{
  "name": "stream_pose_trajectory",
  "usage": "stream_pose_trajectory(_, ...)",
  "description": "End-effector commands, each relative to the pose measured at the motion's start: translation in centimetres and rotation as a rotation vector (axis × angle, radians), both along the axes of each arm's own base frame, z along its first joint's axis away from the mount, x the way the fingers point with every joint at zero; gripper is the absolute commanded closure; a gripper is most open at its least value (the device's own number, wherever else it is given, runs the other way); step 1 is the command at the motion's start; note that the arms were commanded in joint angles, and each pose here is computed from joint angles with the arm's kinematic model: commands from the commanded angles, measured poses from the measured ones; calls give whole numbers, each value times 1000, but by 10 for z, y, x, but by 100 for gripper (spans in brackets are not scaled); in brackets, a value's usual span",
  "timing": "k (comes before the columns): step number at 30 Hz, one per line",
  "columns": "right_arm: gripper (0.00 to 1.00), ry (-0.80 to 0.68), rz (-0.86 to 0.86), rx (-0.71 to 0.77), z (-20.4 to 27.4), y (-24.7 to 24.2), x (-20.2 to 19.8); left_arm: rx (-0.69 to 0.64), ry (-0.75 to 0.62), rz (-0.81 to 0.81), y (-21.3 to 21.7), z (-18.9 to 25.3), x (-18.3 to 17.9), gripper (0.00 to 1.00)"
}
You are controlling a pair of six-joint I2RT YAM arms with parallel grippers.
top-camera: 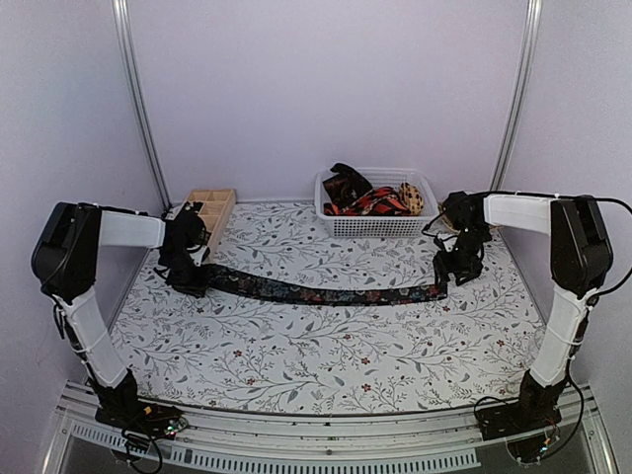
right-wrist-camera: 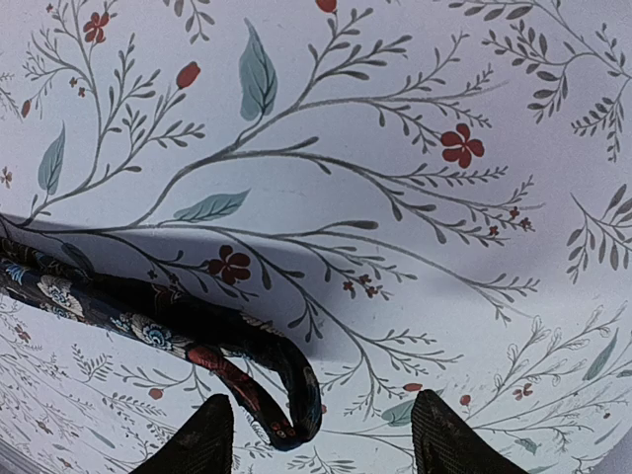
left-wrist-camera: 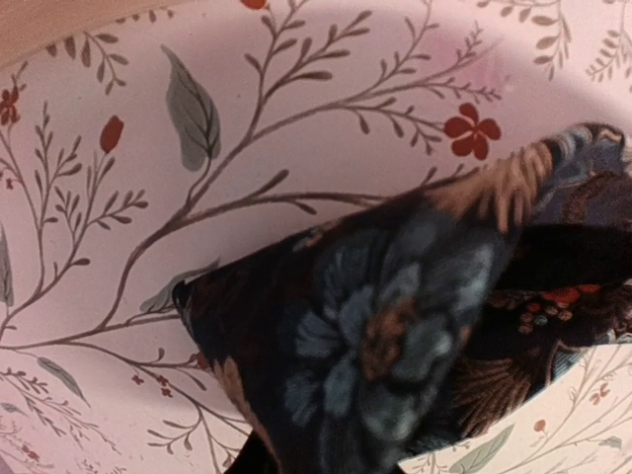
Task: Roll the ties
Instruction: Flatten out the tie at the center of the board, then adjust the tie at the center of the board.
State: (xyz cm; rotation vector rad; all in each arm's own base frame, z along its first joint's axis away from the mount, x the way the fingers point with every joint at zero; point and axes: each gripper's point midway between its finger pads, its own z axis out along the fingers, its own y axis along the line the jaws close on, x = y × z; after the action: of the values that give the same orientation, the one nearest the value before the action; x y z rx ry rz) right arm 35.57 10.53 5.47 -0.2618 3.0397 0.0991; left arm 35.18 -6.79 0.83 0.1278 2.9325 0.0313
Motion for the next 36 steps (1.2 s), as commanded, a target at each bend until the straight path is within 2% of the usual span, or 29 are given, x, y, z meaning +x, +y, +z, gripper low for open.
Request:
stream_pose_trajectory(1, 38, -8, -41, 47, -13, 5, -2, 6, 31, 8, 5, -11, -2, 77)
stream_pose_trajectory(6, 43, -31, -65, 82, -13, 10, 0, -12, 10, 10, 3, -4, 2, 70)
stream_pose_trajectory(11, 59, -40, -71, 69, -15, 8, 3, -15, -26, 15, 3, 10, 6, 53)
stream_pose_trajectory(14, 70, -51, -76, 43, -12, 3, 5, -24, -72, 20, 3, 26, 10, 38)
stream_pose_trajectory(18, 76, -42, -77, -12, -12, -6, 3, -5, -132, 40, 6, 49, 19, 22)
stream_pose_trajectory(21, 78, -48, -84, -95, -12, -21, 3, 28, -180, 66, 13, 61, 24, 13)
stream_pose_trajectory(24, 78, -66, -90, -137, -7, -29, 5, 48, -187, 73, 16, 61, 25, 12)
stream_pose_trajectory(28, 76, -85, -94, -110, 1, -25, 9, 35, -153, 52, 12, 49, 20, 19)
stream_pose_trajectory(36, 61, -132, -104, -52, 20, -17, 15, -29, -119, -10, -20, 32, 2, 18)
